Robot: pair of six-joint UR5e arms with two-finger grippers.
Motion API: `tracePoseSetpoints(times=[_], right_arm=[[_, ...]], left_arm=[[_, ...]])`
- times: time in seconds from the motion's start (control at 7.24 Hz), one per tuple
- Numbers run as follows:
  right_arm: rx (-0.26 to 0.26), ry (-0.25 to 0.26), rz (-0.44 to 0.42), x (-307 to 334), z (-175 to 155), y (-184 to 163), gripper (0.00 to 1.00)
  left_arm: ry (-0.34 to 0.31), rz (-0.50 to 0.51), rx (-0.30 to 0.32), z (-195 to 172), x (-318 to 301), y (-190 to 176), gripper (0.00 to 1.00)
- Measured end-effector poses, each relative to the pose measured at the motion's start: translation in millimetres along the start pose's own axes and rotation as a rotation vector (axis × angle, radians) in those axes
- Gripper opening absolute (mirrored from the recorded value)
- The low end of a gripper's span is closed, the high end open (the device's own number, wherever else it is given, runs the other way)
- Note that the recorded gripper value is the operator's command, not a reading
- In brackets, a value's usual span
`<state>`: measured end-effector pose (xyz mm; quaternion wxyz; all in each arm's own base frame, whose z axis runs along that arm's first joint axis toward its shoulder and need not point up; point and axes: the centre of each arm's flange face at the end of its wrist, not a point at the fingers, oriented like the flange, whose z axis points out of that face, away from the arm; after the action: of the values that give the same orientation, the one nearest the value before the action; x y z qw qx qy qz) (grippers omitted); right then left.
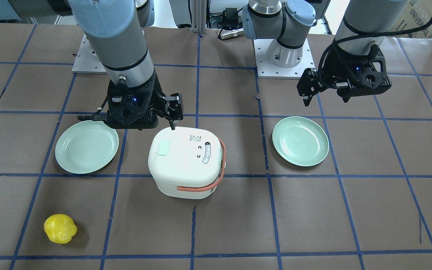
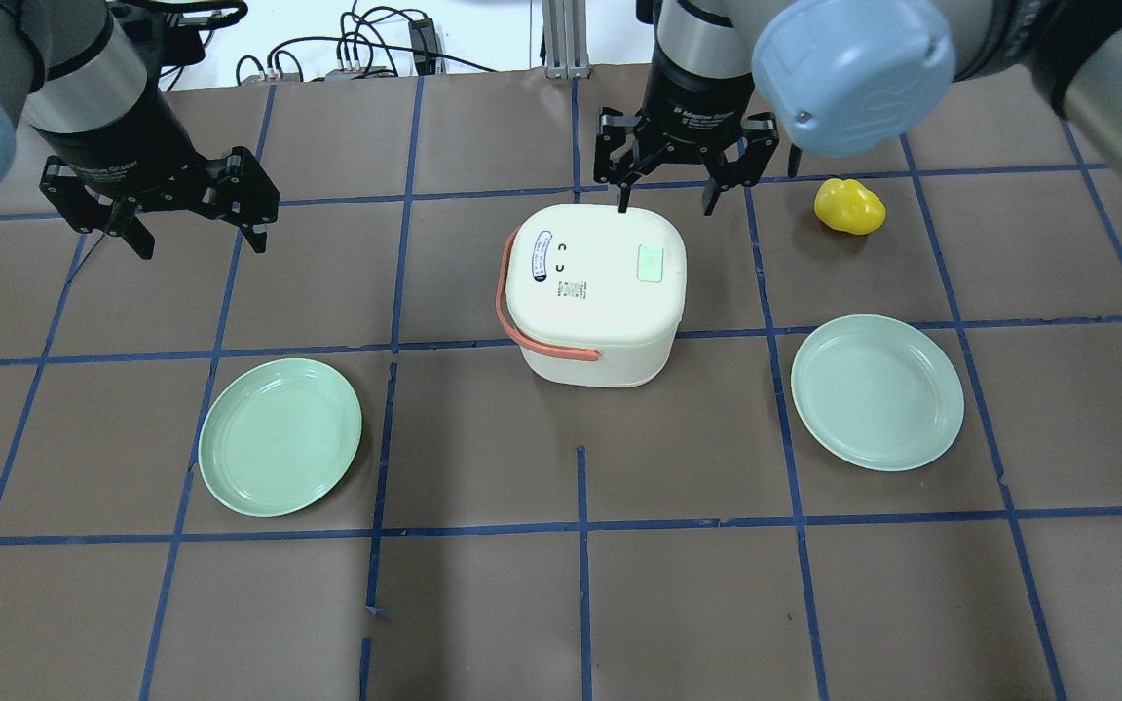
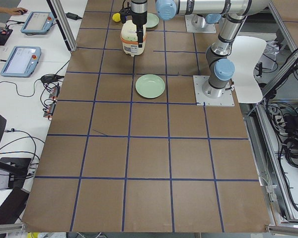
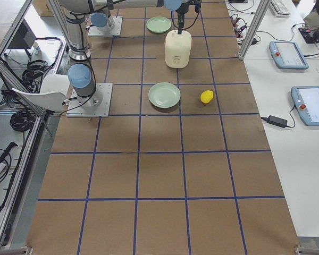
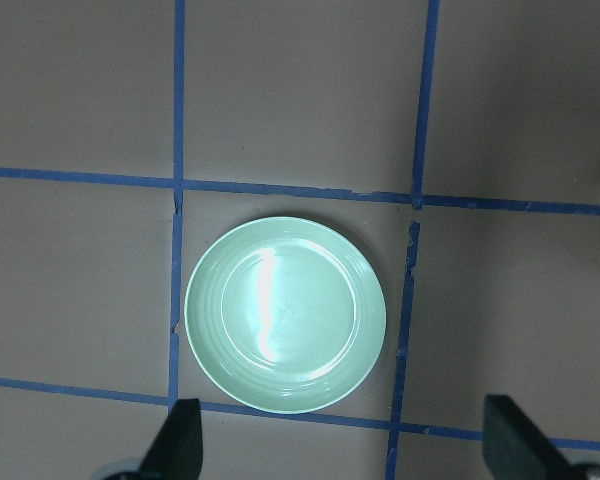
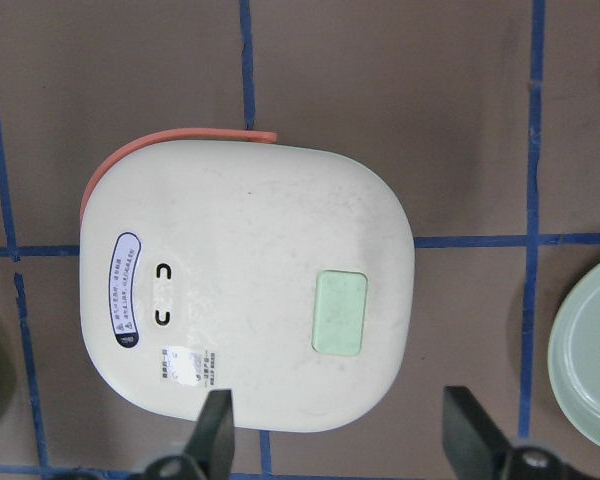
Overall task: Press rice cooker button
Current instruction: 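Move the right gripper over the rice cooker's green lid button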
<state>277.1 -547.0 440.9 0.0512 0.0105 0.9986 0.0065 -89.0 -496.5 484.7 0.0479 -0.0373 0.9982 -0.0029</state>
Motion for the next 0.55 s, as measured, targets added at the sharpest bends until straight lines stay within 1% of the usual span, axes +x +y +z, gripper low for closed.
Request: tracePoseSetpoints(times=[0.14, 0.55], right_arm=[[-0.02, -0.004, 0.005, -2, 13, -4, 0.08], [-0.044, 0.009, 0.021, 9, 25, -9, 0.07]], left_arm=[[0.0, 0.0, 0.0, 0, 0, 0, 1.0], [-0.001, 0.0, 0.0, 0, 0, 0, 1.0]])
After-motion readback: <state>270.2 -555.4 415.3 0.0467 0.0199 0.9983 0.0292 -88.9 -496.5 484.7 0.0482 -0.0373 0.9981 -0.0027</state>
